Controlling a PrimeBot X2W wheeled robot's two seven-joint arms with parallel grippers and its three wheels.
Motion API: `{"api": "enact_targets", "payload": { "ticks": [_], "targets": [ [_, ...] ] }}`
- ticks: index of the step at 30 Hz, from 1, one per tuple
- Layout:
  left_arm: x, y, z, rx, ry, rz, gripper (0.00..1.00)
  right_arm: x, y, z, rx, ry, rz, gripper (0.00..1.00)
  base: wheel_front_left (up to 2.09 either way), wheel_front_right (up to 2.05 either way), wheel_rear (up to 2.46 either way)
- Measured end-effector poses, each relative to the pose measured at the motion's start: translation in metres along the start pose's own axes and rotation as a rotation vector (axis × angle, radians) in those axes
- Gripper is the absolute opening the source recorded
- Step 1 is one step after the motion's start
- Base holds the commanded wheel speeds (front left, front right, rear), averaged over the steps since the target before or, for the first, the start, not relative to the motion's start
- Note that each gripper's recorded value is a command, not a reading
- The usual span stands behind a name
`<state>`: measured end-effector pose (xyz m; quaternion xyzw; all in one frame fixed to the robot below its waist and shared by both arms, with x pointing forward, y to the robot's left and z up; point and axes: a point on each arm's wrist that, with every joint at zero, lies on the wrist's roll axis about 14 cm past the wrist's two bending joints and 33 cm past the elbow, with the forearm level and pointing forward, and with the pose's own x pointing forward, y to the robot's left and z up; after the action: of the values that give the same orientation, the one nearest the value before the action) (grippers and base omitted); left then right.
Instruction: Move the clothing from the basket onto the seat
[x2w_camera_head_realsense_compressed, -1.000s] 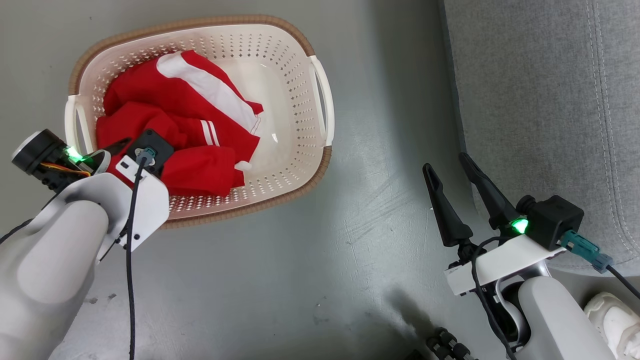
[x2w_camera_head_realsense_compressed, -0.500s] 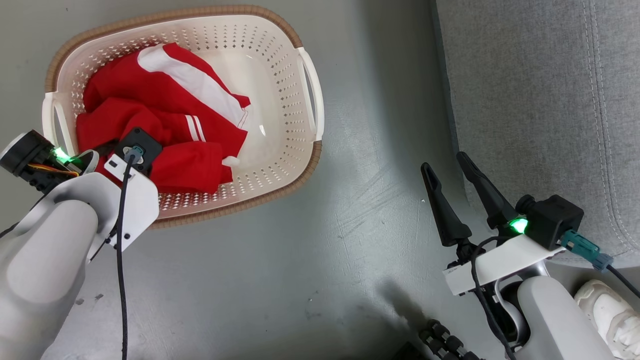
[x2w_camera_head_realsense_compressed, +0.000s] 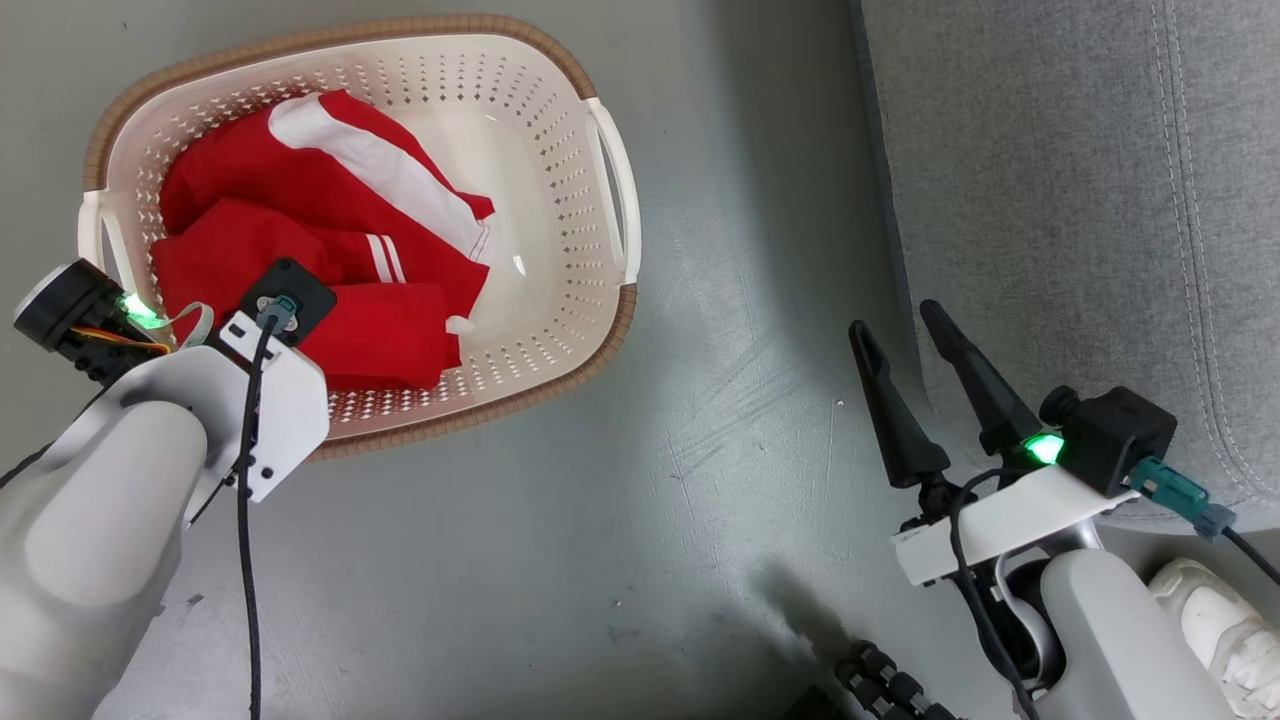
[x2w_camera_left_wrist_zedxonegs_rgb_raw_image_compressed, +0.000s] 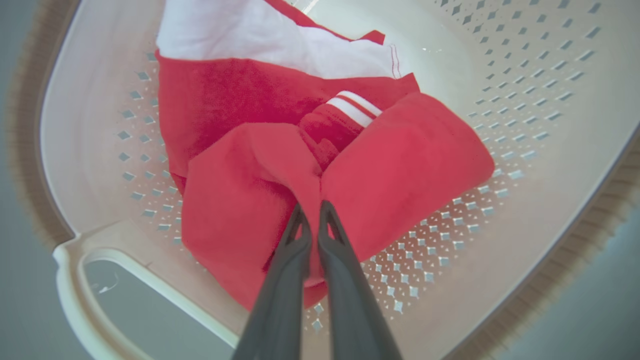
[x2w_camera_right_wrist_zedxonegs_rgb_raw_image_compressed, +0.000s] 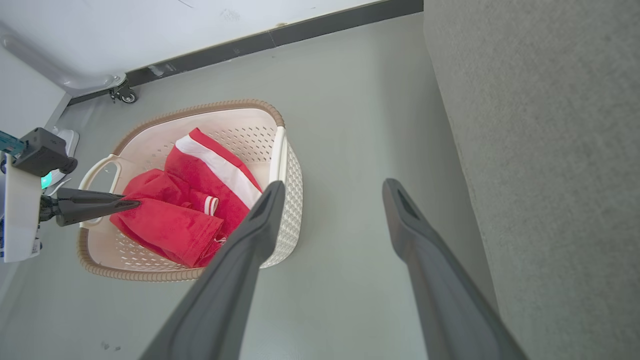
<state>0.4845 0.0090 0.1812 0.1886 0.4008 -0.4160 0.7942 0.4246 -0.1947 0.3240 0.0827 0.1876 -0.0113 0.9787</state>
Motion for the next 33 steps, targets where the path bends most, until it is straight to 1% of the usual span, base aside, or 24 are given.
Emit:
{"api": "enact_targets", "payload": {
  "ticks": [12, 19, 24, 33],
  "targets": [
    [-0.021, 0.016, 0.027, -0.099, -0.119, 0.046, 0.0, 0.018, 0.004, 0.033, -0.03, -0.097, 0.026, 1.0, 0.0, 0.0, 0.0],
    [-0.042, 0.023, 0.04, -0.137, -0.193, 0.079, 0.0, 0.022, 0.013, 0.039, -0.065, -0.111, 0.055, 1.0, 0.0, 0.0, 0.0],
    [-0.062, 0.027, 0.045, -0.156, -0.24, 0.112, 0.0, 0.03, 0.03, 0.051, -0.077, -0.147, 0.106, 1.0, 0.0, 0.0, 0.0],
    [-0.108, 0.042, 0.063, -0.223, -0.367, 0.203, 0.0, 0.028, 0.066, 0.057, -0.099, -0.159, 0.209, 1.0, 0.0, 0.0, 0.0]
  ]
}}
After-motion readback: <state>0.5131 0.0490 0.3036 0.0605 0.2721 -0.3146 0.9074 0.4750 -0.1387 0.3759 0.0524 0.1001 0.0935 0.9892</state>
